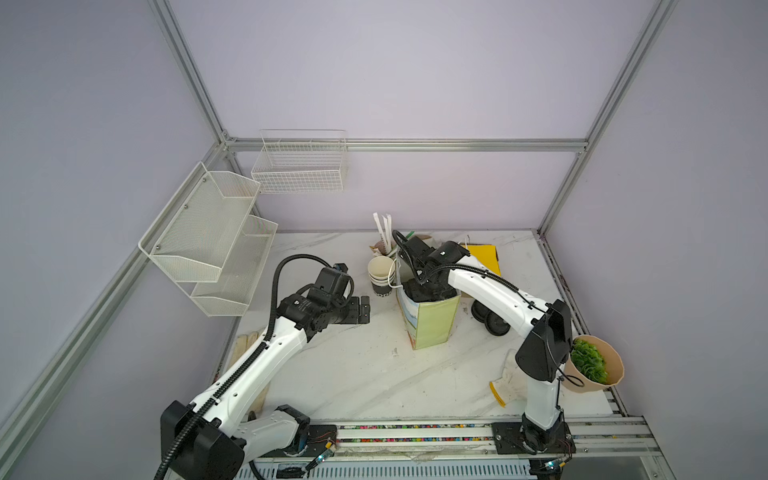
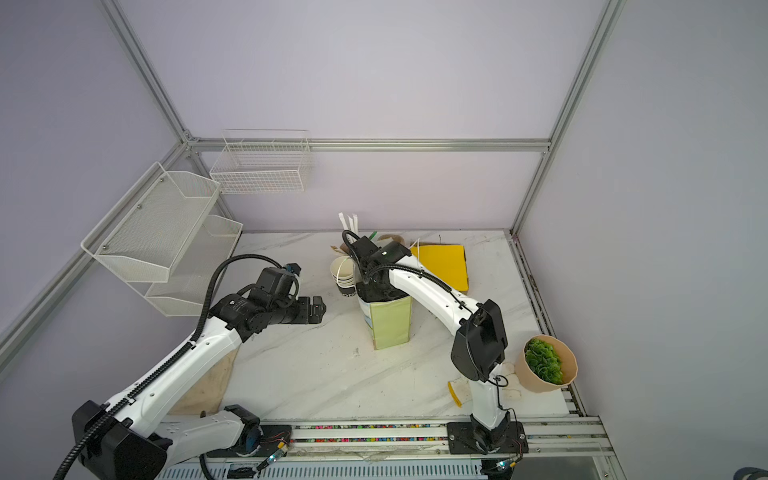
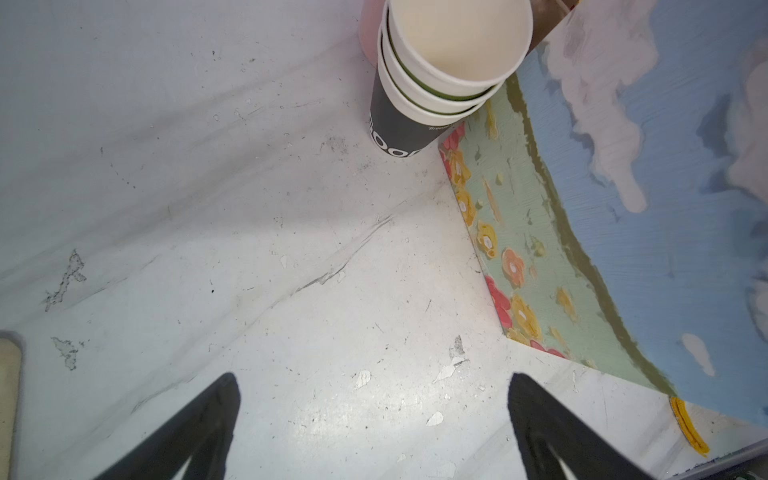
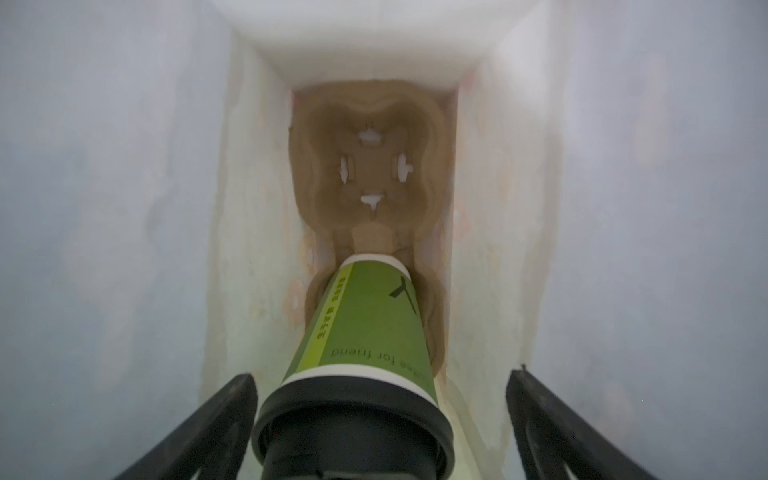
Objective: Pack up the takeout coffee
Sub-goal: 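Open the right gripper and lift it up out of the bag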
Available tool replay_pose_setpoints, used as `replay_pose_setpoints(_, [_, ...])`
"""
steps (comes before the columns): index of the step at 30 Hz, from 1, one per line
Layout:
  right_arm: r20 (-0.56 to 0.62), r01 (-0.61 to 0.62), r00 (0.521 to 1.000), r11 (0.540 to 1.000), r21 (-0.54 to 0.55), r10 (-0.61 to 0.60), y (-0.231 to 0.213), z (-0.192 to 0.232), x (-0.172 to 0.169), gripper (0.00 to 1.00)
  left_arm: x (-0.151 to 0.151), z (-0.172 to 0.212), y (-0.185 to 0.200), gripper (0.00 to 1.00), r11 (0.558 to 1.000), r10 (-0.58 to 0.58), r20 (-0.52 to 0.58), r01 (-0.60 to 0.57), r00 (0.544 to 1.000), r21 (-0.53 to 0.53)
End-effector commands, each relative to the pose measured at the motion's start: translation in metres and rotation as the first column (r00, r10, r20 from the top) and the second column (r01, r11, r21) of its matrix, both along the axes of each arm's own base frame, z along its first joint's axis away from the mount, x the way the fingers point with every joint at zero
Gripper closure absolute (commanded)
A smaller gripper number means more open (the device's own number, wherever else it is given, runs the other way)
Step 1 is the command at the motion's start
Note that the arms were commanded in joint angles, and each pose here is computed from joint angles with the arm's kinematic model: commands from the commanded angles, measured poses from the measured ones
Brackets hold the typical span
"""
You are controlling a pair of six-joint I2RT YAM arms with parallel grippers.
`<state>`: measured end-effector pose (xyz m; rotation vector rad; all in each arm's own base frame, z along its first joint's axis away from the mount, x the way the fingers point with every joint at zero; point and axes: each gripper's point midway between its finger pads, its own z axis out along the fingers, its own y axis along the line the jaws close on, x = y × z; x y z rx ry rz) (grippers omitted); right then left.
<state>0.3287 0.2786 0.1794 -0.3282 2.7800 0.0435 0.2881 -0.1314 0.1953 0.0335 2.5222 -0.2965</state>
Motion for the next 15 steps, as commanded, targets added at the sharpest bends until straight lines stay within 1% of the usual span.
replay_pose_setpoints(1, [0.056,0.022,0.998,0.999,0.04,-0.024,0.002,0.015,0.003,0.03,0.013,0.033,-0.006,0.0,0.999,0.007,0.091,-0.004,0.996,-0.04])
replay_pose_setpoints(15, [0.105,0.037,0.994,0.997,0.07,-0.044,0.01,0.022,0.017,0.03,0.013,0.031,-0.005,0.0,1.0,0.003,0.093,0.0,0.996,-0.024])
